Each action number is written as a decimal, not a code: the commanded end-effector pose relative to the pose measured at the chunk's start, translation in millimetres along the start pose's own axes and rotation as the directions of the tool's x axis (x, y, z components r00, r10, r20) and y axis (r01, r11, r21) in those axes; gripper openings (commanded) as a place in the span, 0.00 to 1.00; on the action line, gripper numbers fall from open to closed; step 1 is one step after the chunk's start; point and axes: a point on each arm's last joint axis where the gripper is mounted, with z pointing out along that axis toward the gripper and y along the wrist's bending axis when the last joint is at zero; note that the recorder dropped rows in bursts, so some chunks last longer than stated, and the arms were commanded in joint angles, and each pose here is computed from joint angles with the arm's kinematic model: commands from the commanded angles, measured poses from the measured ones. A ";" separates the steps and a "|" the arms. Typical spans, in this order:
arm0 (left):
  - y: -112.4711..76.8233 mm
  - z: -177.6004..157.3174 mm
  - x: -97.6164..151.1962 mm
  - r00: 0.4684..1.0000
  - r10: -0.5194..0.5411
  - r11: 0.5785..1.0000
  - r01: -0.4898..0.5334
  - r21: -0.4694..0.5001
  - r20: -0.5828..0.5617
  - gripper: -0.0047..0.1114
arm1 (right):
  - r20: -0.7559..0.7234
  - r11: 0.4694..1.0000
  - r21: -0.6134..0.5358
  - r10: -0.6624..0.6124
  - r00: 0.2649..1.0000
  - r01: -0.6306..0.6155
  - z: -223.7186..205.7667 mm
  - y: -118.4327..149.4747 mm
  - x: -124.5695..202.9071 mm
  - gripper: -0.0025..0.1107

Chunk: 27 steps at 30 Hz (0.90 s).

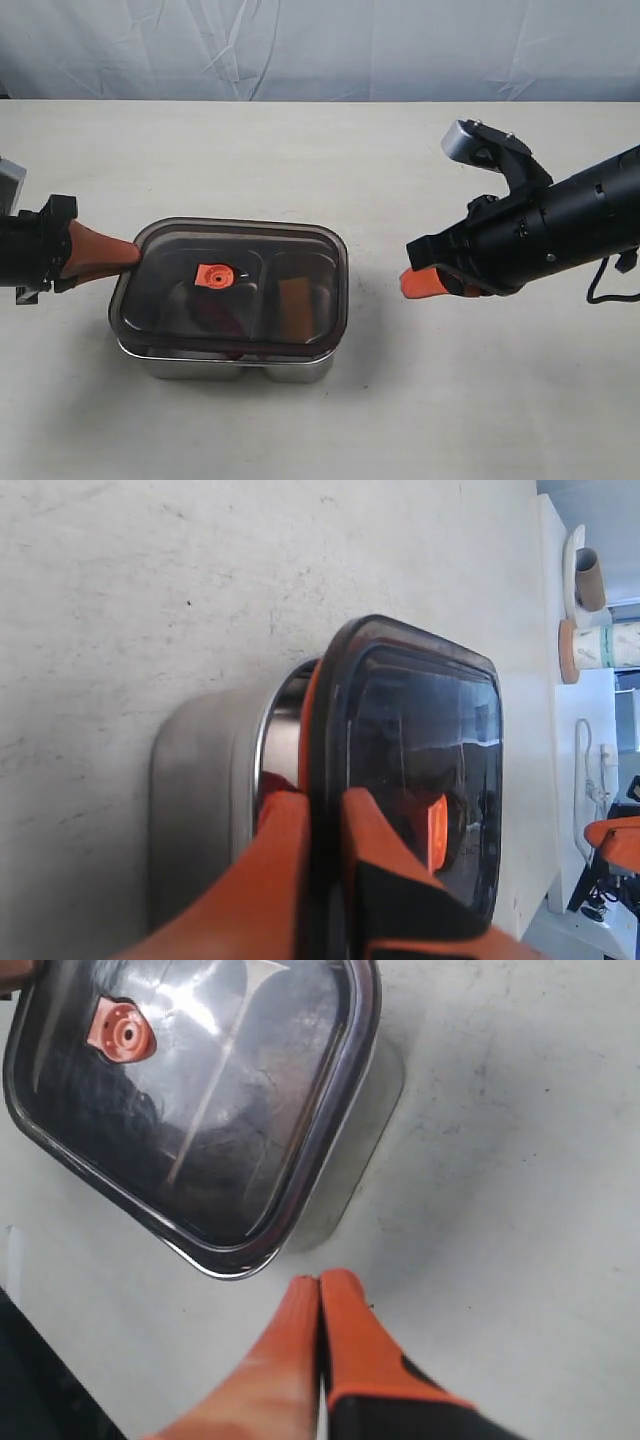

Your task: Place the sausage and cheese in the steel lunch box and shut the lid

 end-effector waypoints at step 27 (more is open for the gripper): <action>5.2 0.5 18.6 0.974 0.080 0.995 -0.090 -0.039 -0.211 0.04 | 0.031 0.999 -0.027 0.033 0.999 -0.032 -1.0 1.8 -2.5 0.02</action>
